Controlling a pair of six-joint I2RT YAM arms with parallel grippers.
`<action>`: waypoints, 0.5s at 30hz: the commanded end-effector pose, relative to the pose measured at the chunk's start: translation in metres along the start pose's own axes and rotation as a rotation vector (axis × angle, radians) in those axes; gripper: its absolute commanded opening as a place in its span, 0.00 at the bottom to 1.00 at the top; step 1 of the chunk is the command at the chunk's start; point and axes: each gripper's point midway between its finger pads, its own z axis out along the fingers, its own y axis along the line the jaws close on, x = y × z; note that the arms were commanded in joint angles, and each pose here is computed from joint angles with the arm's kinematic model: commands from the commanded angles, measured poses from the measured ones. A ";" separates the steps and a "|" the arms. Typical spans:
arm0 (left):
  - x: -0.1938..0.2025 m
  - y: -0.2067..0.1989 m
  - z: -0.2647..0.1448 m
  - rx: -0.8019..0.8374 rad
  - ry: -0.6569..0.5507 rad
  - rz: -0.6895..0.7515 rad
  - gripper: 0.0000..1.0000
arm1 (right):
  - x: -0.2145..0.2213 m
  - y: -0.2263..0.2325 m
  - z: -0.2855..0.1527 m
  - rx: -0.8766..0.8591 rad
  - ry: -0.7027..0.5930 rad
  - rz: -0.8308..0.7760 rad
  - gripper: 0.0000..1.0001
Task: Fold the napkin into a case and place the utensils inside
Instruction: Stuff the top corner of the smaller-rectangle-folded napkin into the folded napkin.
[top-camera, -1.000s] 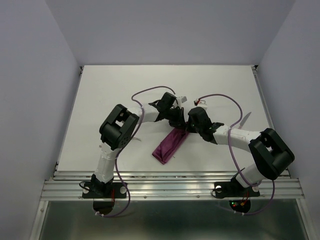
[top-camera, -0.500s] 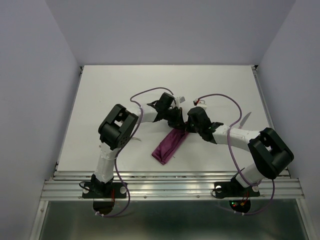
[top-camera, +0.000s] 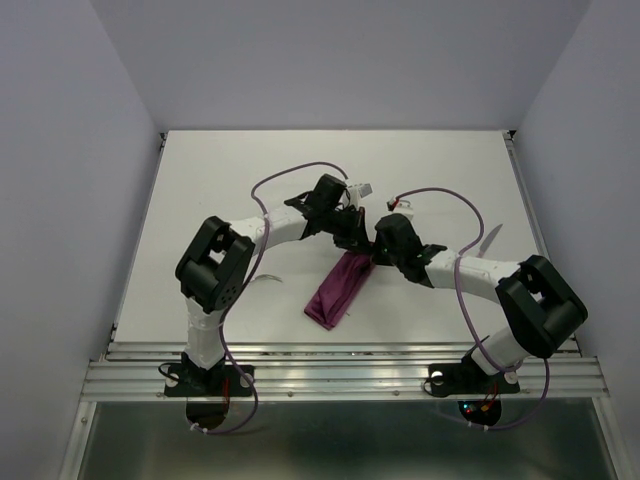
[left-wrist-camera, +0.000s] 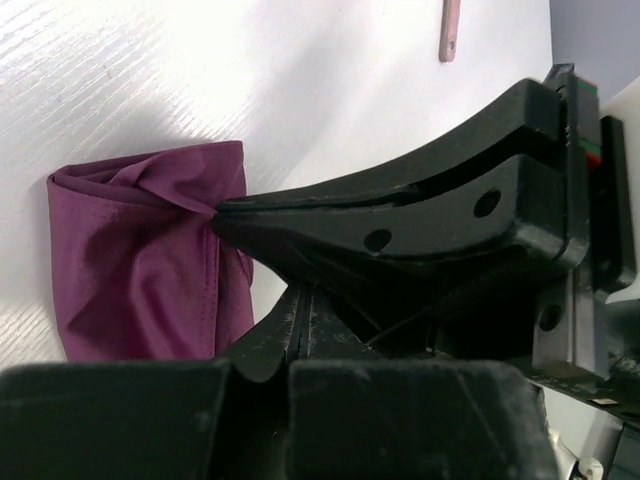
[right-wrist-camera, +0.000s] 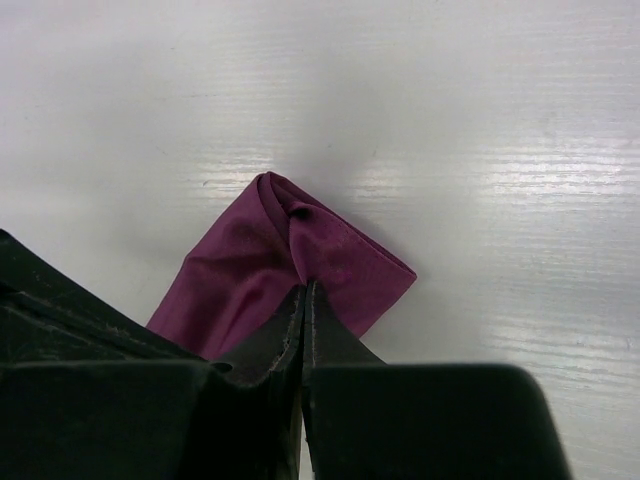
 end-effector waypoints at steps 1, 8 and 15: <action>0.008 -0.004 -0.013 -0.022 0.011 0.044 0.00 | -0.017 0.011 -0.003 -0.034 -0.058 0.019 0.01; 0.023 0.027 -0.025 -0.099 0.001 0.032 0.00 | -0.020 0.012 -0.006 -0.039 -0.065 0.022 0.01; 0.044 0.039 -0.020 -0.106 0.044 0.007 0.00 | -0.021 0.013 -0.006 -0.041 -0.068 0.023 0.01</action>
